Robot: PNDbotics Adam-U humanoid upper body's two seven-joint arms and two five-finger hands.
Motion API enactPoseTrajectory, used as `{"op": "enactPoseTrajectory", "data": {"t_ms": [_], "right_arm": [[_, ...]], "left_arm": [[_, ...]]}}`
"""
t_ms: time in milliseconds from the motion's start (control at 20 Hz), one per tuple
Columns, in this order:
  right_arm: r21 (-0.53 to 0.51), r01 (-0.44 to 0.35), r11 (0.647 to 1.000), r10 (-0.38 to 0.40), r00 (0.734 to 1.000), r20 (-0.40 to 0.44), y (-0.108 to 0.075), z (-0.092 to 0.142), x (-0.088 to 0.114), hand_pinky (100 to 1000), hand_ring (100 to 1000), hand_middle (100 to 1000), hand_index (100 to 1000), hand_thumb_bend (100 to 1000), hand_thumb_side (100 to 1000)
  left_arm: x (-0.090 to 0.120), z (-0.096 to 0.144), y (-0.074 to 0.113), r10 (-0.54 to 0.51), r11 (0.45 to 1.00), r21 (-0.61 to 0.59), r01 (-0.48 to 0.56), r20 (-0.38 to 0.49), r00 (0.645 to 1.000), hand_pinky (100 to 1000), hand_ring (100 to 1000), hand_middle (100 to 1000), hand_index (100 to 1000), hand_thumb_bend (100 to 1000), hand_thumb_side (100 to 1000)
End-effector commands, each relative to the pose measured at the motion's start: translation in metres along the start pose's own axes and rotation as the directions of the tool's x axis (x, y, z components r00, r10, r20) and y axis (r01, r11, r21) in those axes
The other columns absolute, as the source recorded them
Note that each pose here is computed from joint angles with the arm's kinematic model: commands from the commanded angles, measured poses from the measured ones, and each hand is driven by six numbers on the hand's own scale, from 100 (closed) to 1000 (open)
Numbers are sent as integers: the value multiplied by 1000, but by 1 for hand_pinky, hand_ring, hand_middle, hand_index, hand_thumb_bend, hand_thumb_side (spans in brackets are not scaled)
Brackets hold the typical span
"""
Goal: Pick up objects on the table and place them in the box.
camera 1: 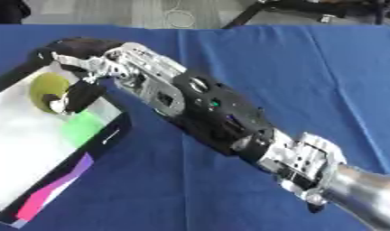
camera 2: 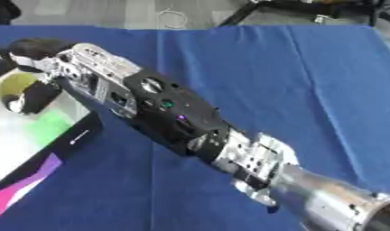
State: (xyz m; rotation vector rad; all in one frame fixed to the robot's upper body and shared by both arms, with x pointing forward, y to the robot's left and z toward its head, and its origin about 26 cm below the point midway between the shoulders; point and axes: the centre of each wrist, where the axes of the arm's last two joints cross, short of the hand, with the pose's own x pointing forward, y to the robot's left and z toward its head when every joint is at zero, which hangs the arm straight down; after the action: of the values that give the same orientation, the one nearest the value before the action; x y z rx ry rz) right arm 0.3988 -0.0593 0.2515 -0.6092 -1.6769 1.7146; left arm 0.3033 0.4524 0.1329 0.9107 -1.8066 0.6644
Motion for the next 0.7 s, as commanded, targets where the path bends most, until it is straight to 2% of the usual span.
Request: {"op": "enactPoseTrajectory", "data": {"t_ms": [50, 150, 250, 350, 400, 450, 500, 550, 650, 700], "right_arm": [[-48, -40, 998, 41, 999, 18, -22, 10, 5, 993, 999, 904, 1000, 166, 503], [-49, -38, 998, 39, 999, 28, -25, 13, 6, 996, 1000, 914, 1000, 185, 458], [-49, -25, 998, 27, 999, 40, -29, 16, 7, 993, 997, 912, 1000, 220, 375], [-71, -2, 997, 6, 999, 50, -35, 21, 8, 987, 989, 907, 1000, 189, 362], [-89, 12, 996, -7, 998, 56, -39, 25, 9, 980, 983, 901, 1000, 142, 348], [-131, 33, 991, -24, 998, 66, -48, 33, 10, 971, 974, 891, 1000, 100, 295], [-193, 57, 980, -42, 996, 78, -61, 46, 11, 957, 960, 878, 1000, 100, 224], [-260, 85, 962, -62, 994, 95, -75, 61, 13, 948, 951, 866, 1000, 100, 211], [-394, 162, 905, -104, 981, 165, -105, 100, 17, 929, 925, 837, 982, 100, 292], [-439, 210, 874, -131, 970, 205, -115, 119, 18, 929, 925, 837, 982, 100, 292]], "left_arm": [[11, -9, 5, -1, 1000, 7, 1, 40, 999, 771, 784, 575, 792, 560, 589], [11, -9, 5, -1, 1000, 7, 1, 41, 999, 771, 784, 575, 792, 560, 589], [11, -9, 5, -2, 1000, 7, 2, 42, 999, 771, 784, 574, 792, 559, 590], [11, -9, 6, -5, 1000, 8, 5, 41, 999, 771, 784, 574, 792, 559, 589], [11, -9, 6, -7, 1000, 9, 7, 40, 999, 771, 784, 574, 792, 558, 589], [10, -9, 8, -11, 1000, 13, 10, 40, 999, 771, 783, 574, 792, 558, 589], [9, -9, 10, -17, 1000, 18, 16, 39, 999, 771, 783, 573, 792, 558, 589], [8, -9, 12, -24, 999, 24, 23, 37, 999, 771, 783, 573, 792, 558, 589], [5, -9, 17, -37, 999, 35, 36, 34, 999, 771, 783, 573, 792, 558, 589], [5, -9, 19, -42, 998, 39, 41, 34, 999, 771, 783, 573, 792, 558, 589]]}}
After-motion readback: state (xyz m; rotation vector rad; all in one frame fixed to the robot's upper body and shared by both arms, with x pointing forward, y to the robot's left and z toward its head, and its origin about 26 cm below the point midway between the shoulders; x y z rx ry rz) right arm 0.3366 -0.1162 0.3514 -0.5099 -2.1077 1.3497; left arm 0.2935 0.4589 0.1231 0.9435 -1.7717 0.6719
